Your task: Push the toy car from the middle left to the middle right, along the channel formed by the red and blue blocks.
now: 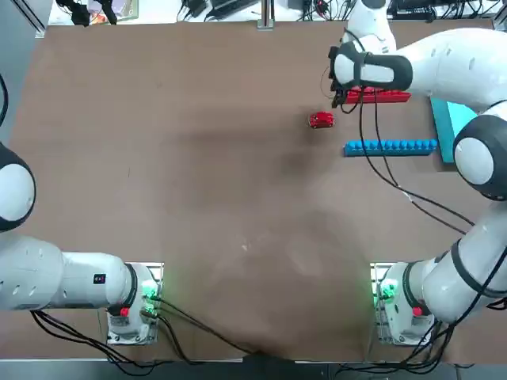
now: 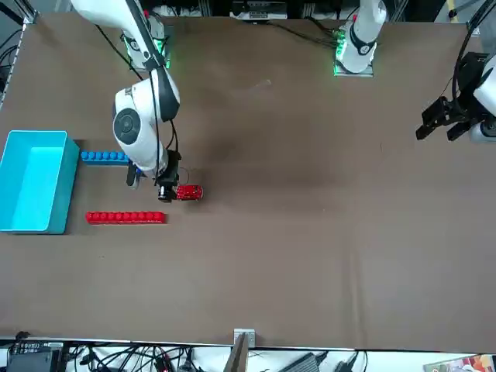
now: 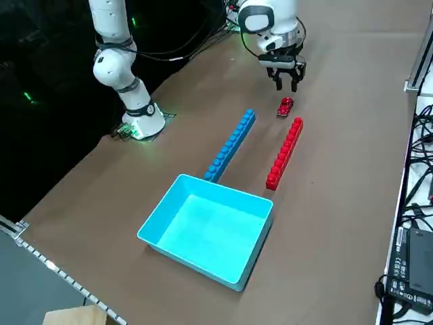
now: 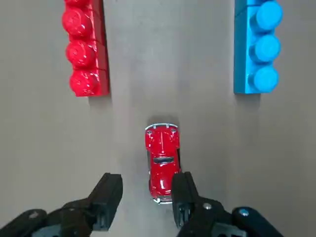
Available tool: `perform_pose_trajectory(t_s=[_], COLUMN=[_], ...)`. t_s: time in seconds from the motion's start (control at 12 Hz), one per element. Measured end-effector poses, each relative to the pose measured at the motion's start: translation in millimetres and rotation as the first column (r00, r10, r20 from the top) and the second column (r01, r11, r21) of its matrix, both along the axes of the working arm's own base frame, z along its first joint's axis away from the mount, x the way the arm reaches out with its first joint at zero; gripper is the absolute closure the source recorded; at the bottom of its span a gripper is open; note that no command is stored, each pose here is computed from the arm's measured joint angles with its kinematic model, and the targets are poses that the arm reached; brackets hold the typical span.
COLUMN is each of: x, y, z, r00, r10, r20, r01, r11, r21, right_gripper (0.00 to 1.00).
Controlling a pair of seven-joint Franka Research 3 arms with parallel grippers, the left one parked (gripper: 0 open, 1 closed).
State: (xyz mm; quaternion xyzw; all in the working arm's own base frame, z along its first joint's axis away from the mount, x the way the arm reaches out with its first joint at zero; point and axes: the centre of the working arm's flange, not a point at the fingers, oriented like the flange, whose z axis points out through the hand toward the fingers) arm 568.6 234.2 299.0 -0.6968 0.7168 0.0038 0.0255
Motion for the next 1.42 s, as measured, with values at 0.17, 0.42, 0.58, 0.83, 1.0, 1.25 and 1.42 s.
perform_pose_trajectory(t_s=[0.17, 0.42, 0.58, 0.83, 1.0, 1.25, 1.42], x=[-8.0, -13.9, -13.9, -12.5, -12.1, -12.7, -12.7], y=[2.9, 4.4, 4.0, 4.2, 4.4, 4.2, 4.2], z=[-10.6, -18.4, -22.4, -38.5, -46.5, -54.1, -57.0], r00=[1.0, 1.0, 1.0, 1.0, 1.0, 1.0, 1.0], r10=[0.003, -0.001, -0.01, -0.016, -0.016, -0.016, -0.016], r20=[0.006, 0.004, 0.013, 0.021, 0.022, 0.015, 0.014], r01=[-0.003, 0.001, 0.01, 0.016, 0.016, 0.016, 0.016], r11=[1.0, 1.0, 1.0, 1.0, 1.0, 1.0, 1.0], r21=[0.001, 0.0, 0.003, 0.004, 0.003, -0.001, -0.002], right_gripper=[0.37, 0.37, 0.37, 0.38, 0.41, 0.42, 0.42])
